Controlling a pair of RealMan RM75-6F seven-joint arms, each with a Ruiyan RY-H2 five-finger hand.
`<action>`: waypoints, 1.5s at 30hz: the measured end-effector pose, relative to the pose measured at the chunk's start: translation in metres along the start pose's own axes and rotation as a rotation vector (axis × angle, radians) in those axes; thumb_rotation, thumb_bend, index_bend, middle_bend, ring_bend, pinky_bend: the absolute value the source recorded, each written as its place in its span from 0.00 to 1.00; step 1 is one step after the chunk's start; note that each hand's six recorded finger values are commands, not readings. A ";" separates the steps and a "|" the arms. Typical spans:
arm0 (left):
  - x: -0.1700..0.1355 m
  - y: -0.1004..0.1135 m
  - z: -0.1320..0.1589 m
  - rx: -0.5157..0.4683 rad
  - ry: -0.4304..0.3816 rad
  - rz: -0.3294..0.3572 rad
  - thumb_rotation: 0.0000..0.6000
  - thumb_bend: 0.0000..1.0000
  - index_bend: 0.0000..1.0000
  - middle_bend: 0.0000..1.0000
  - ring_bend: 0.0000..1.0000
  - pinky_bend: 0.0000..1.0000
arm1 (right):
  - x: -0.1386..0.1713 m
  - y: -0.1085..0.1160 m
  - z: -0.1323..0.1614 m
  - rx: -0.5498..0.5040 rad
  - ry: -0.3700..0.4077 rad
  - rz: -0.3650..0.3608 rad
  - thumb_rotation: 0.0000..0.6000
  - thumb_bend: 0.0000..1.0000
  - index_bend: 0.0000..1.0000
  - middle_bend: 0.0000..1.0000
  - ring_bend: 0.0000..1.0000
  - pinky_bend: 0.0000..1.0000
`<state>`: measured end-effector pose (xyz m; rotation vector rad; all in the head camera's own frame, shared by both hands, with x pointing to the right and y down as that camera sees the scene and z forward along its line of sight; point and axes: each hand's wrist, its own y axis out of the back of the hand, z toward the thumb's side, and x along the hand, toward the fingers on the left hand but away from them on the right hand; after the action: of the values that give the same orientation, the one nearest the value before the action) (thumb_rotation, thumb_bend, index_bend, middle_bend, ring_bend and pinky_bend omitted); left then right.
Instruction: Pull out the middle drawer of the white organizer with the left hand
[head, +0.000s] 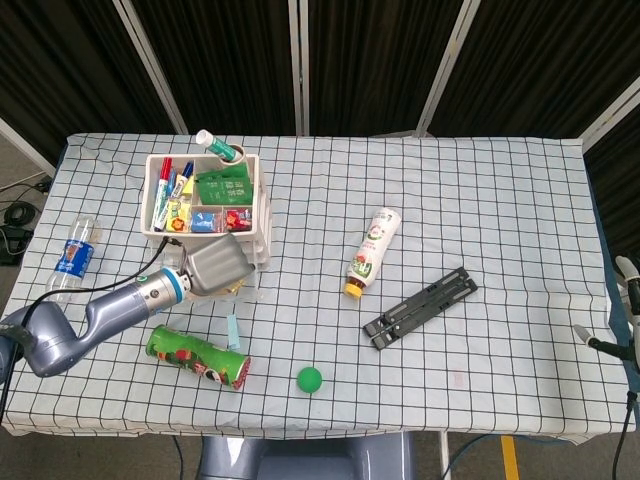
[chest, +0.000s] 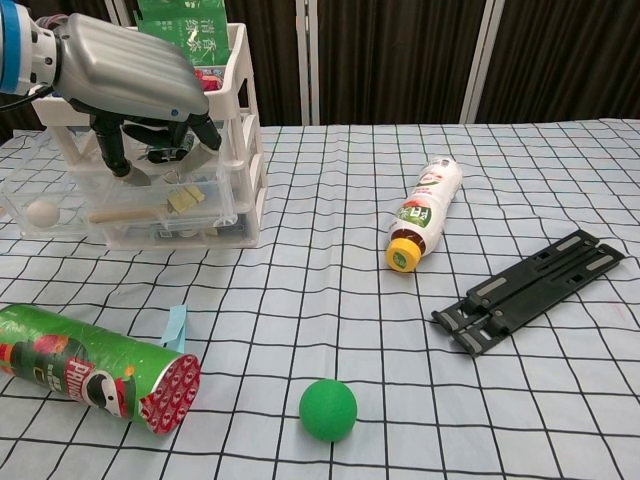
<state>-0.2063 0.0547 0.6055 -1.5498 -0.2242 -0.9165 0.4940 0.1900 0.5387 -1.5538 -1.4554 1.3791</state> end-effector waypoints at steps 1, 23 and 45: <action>0.001 0.000 0.000 0.000 -0.001 0.000 1.00 0.24 0.50 0.88 0.81 0.73 | 0.000 0.000 0.000 0.000 0.000 -0.001 1.00 0.03 0.00 0.00 0.00 0.00; 0.007 -0.004 0.006 0.001 -0.008 -0.006 1.00 0.31 0.51 0.88 0.82 0.73 | 0.001 0.003 0.000 -0.001 0.002 -0.009 1.00 0.03 0.00 0.00 0.00 0.00; 0.001 0.003 0.000 -0.007 0.011 0.026 1.00 0.52 0.55 0.88 0.82 0.73 | 0.002 0.002 0.003 0.002 0.011 -0.009 1.00 0.03 0.00 0.00 0.00 0.00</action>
<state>-0.2042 0.0537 0.6040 -1.5505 -0.1927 -0.9055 0.4916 0.1910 0.5351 -1.5499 -1.4523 1.3643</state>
